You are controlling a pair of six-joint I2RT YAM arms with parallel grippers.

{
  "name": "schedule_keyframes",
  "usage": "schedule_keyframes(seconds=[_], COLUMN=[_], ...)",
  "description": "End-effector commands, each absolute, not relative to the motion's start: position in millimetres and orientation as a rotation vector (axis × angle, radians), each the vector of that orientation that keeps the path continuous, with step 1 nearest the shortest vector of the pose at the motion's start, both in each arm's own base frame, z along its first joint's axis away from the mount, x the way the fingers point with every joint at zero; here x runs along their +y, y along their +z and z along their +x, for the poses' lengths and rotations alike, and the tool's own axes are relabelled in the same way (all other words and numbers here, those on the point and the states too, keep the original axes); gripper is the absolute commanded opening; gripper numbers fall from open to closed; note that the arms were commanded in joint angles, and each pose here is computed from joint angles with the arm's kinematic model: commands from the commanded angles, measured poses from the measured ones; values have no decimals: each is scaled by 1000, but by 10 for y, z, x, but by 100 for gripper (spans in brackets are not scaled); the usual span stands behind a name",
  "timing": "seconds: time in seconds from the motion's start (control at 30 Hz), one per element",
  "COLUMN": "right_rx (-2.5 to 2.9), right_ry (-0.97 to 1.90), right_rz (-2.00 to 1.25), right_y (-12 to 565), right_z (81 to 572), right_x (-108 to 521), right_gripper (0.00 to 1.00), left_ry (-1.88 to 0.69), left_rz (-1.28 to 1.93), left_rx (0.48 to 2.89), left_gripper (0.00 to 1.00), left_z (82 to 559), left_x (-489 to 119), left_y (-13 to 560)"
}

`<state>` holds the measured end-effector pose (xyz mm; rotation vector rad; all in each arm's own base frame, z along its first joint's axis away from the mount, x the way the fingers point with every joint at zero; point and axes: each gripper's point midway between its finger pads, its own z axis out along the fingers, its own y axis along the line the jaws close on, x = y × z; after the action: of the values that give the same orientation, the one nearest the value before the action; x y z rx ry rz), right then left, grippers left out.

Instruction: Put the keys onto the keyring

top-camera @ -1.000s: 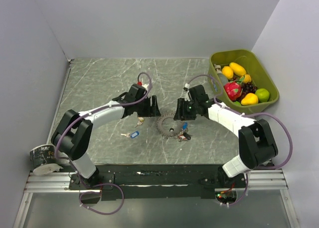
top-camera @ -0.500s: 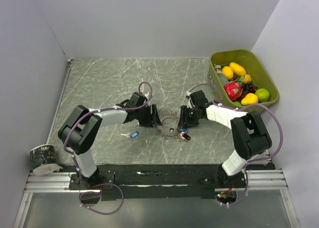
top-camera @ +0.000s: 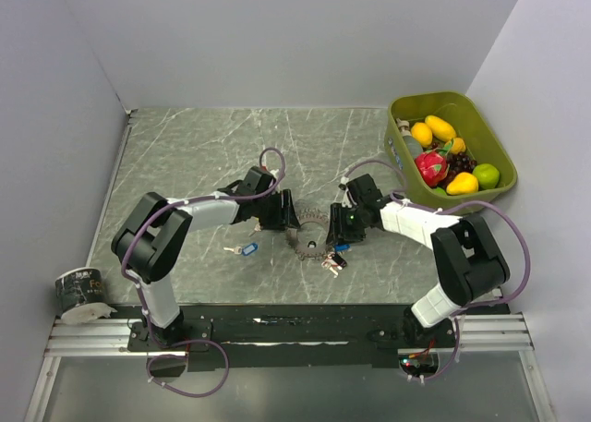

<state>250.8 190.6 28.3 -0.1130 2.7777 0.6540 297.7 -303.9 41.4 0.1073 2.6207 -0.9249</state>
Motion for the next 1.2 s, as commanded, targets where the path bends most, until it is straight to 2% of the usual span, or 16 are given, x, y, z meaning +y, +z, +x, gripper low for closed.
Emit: schedule_keyframes(seconds=[0.0, 0.2, 0.63, 1.17], right_rx=[2677, 2607, 2617, 2657], right_ry=[611, 585, 553, 636], right_rz=[-137, -199, -253, -79], right_y=[610, 825, 769, 629], right_z=[2722, 2814, 2883, 3019], right_x=[1906, 1956, 2111, 1871], right_gripper=[51, 52, 54, 53], left_ry=[-892, -813, -800, -874], left_rz=[144, 132, 113, 121], left_rx=[2519, 2434, 2459, 2539], left_gripper=[64, 69, 65, 51], left_z=[3097, 3137, 3047, 3064], left_x=[-3044, -2878, -2696, -2855], left_y=[734, 1003, 878, 480])
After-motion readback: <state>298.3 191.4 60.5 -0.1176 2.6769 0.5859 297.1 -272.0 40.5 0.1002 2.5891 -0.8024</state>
